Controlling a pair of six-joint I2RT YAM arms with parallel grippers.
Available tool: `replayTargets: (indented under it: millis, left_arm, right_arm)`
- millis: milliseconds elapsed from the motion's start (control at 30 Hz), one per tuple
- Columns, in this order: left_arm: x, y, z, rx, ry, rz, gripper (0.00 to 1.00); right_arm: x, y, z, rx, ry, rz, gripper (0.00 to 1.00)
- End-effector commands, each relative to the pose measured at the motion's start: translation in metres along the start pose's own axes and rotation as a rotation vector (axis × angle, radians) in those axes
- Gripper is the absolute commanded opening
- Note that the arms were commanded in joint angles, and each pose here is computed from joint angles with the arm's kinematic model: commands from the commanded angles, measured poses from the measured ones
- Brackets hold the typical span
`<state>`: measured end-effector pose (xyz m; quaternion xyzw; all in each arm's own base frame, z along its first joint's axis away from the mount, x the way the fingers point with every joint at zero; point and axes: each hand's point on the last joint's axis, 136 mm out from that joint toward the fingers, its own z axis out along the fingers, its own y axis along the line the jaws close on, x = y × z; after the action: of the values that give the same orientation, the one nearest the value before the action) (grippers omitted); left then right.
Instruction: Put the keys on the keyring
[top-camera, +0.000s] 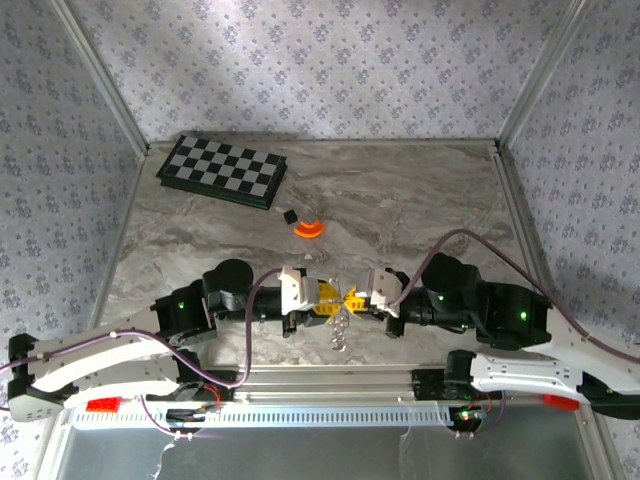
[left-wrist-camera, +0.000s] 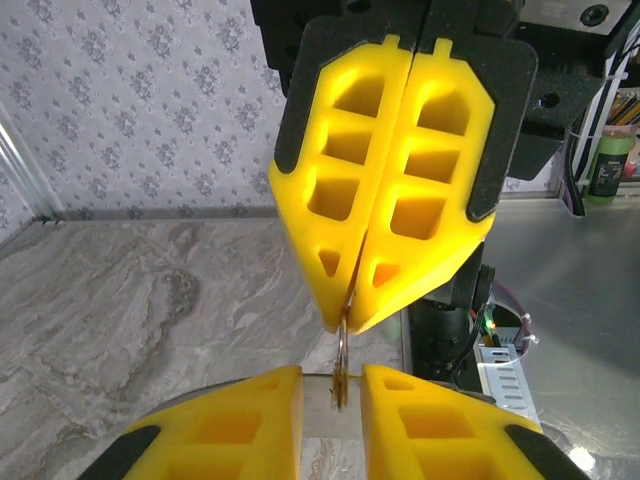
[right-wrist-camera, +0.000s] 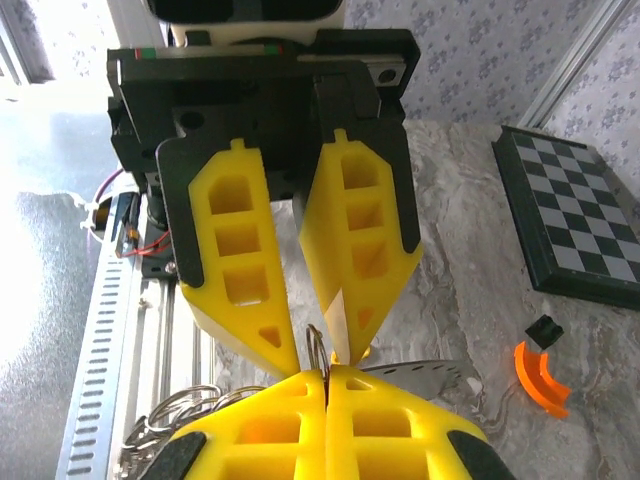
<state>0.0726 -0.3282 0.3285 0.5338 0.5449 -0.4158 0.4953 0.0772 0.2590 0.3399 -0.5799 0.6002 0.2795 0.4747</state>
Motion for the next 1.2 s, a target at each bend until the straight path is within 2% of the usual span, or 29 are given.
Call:
replayTargets:
  millis: [0, 200, 533, 667, 700, 800, 867, 933, 1167]
  left_arm:
    - [-0.021, -0.001, -0.008, -0.005, -0.039, 0.037, 0.2]
    - [-0.021, -0.002, -0.007, 0.004, -0.037, 0.037, 0.18]
    - [-0.022, -0.006, -0.004, 0.031, -0.055, 0.02, 0.0]
    - [-0.021, -0.006, -0.003, 0.031, -0.051, 0.021, 0.0]
    - [-0.022, -0.005, -0.004, 0.03, -0.054, 0.021, 0.0]
    - [-0.026, -0.005, -0.008, 0.026, -0.066, 0.023, 0.0]
    - [-0.026, -0.006, -0.01, 0.026, -0.071, 0.025, 0.0]
    - [-0.026, -0.005, -0.011, 0.02, -0.071, 0.026, 0.0]
    - [-0.021, -0.005, -0.015, 0.01, -0.063, 0.016, 0.0]
  right_arm:
    - [-0.015, -0.001, -0.011, 0.0, -0.032, -0.035, 0.0]
    - [-0.014, 0.0, -0.007, -0.006, -0.013, -0.04, 0.0]
    - [-0.015, 0.001, -0.004, -0.012, -0.008, -0.04, 0.0]
    - [-0.012, 0.001, -0.002, -0.01, 0.005, -0.04, 0.0]
    - [-0.012, 0.001, -0.003, -0.007, 0.005, -0.037, 0.03]
    - [-0.021, 0.002, -0.016, -0.01, -0.05, -0.019, 0.39]
    - [-0.023, 0.002, -0.026, -0.002, -0.093, -0.002, 0.52]
    - [-0.02, -0.002, -0.035, 0.03, -0.116, 0.017, 0.59]
    - [-0.01, -0.014, -0.044, 0.107, -0.112, 0.102, 0.7]
